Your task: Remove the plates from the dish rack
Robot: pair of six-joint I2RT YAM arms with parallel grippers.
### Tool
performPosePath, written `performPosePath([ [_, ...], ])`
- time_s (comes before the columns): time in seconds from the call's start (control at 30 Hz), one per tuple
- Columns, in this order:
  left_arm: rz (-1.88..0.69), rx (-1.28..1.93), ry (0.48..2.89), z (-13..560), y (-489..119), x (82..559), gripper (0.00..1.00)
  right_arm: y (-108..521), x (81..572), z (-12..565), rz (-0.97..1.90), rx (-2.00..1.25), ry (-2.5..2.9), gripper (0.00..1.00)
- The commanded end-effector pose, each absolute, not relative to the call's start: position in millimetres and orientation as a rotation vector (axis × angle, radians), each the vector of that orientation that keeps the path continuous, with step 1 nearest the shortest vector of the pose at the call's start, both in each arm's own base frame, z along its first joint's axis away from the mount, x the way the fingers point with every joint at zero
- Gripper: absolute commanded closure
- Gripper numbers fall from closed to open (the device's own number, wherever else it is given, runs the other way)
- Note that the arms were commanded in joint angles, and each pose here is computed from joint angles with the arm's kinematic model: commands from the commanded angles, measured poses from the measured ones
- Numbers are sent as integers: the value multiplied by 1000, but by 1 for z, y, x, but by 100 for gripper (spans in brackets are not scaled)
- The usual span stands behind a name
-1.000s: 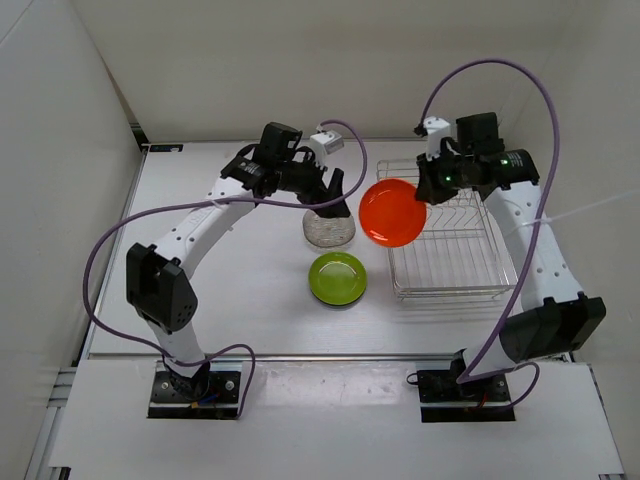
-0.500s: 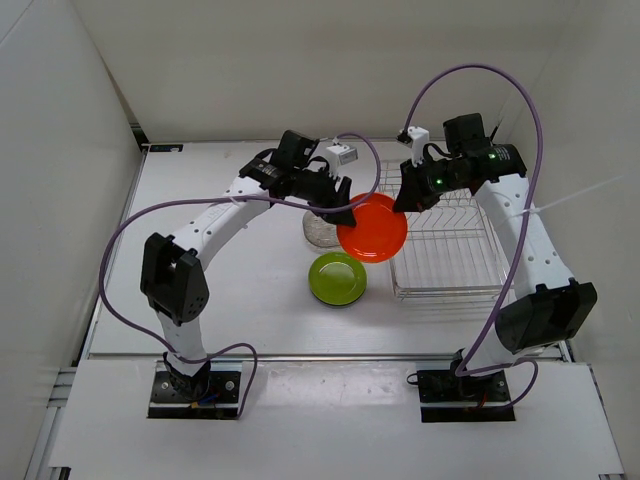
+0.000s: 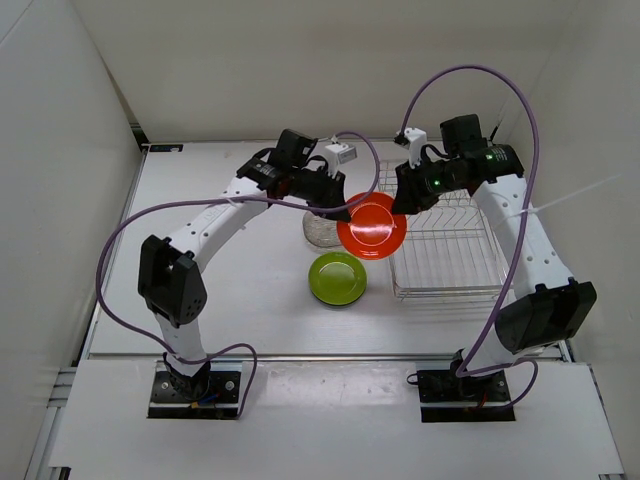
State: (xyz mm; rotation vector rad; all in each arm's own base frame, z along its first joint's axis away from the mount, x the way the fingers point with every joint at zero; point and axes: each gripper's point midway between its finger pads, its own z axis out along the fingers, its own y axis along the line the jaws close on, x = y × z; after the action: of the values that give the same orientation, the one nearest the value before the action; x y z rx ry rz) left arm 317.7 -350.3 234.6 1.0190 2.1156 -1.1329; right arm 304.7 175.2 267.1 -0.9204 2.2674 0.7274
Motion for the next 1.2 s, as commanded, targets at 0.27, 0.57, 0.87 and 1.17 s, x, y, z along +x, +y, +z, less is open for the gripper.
performPosePath([
  [0.27,-861,1142,2142,182,-314,315,89,169,301,275,655,-889,2234,0],
  [0.57,-748,1278,2293,118,-298,317,89,166,293,276,641,-886,2224,0],
  [0.87,-739,1349,2362,91,-298,308,87,164,288,280,631,-895,2197,0],
  [1.17,-729,1337,2370,89,-295,306,59,165,288,280,642,-899,2194,0],
])
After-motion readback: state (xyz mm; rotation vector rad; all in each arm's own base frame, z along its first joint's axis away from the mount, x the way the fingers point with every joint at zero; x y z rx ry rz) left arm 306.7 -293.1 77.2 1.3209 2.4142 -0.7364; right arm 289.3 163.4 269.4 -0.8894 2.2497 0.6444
